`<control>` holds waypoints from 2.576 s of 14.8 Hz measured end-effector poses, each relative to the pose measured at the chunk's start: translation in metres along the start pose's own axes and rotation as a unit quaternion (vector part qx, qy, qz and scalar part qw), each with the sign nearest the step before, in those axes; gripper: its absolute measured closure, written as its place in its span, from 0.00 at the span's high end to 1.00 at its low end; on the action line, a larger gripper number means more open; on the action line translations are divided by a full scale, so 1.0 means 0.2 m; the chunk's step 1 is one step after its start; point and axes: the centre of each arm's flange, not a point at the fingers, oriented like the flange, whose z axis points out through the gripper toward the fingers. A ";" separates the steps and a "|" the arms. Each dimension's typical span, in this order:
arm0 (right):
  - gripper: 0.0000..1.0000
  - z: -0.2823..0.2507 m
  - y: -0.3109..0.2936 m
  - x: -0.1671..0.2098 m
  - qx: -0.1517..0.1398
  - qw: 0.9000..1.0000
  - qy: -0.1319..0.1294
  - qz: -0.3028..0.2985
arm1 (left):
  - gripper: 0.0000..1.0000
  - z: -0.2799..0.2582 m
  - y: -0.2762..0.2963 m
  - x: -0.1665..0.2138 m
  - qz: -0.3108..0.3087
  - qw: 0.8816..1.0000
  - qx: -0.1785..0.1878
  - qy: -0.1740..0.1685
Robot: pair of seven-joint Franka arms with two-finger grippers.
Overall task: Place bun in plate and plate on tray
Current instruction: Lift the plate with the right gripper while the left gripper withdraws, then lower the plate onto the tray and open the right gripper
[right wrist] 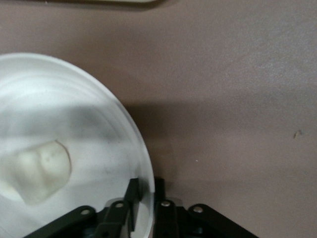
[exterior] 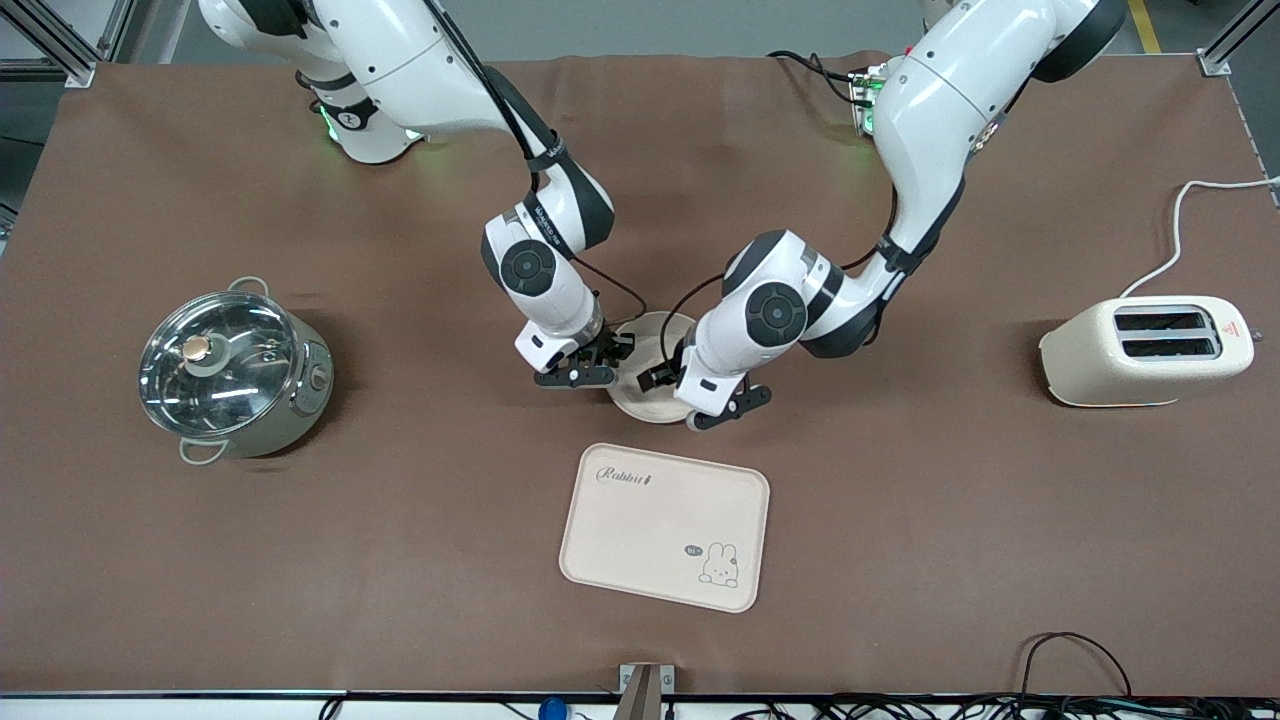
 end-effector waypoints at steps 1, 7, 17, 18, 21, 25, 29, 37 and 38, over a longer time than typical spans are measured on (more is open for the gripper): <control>0.09 -0.02 -0.01 0.00 0.002 1.000 0.002 0.000 | 1.00 -0.09 -0.06 0.10 0.032 0.999 0.010 0.011; 0.09 -0.03 -0.01 0.00 0.004 1.000 0.005 -0.001 | 1.00 -0.97 -0.63 0.63 0.191 0.976 0.045 0.090; 0.06 -0.46 -0.17 0.24 0.084 0.994 0.061 0.035 | 1.00 -2.29 -1.09 0.19 0.175 0.970 0.142 0.090; 0.06 -0.53 -0.19 0.29 0.100 0.991 0.071 0.043 | 1.00 -2.32 -1.10 0.17 0.172 0.970 0.141 0.093; 0.06 -0.59 -0.17 0.46 0.132 0.985 0.077 0.082 | 1.00 -2.29 -1.12 0.19 0.170 0.972 0.139 0.085; 0.06 -0.32 -0.01 0.73 0.129 0.981 0.084 0.120 | 1.00 -2.27 -1.16 0.23 0.174 0.972 0.139 0.077; 0.06 -0.09 0.11 0.94 0.133 0.976 0.099 0.140 | 1.00 -2.30 -1.23 0.26 0.165 0.972 0.146 0.082; 0.17 -0.04 0.18 1.01 0.158 0.970 0.093 0.163 | 1.00 -2.35 -1.30 0.27 0.152 0.973 0.148 0.089; 0.26 -0.05 0.16 1.01 0.163 0.968 0.092 0.164 | 1.00 -2.35 -1.30 0.27 0.151 0.973 0.147 0.089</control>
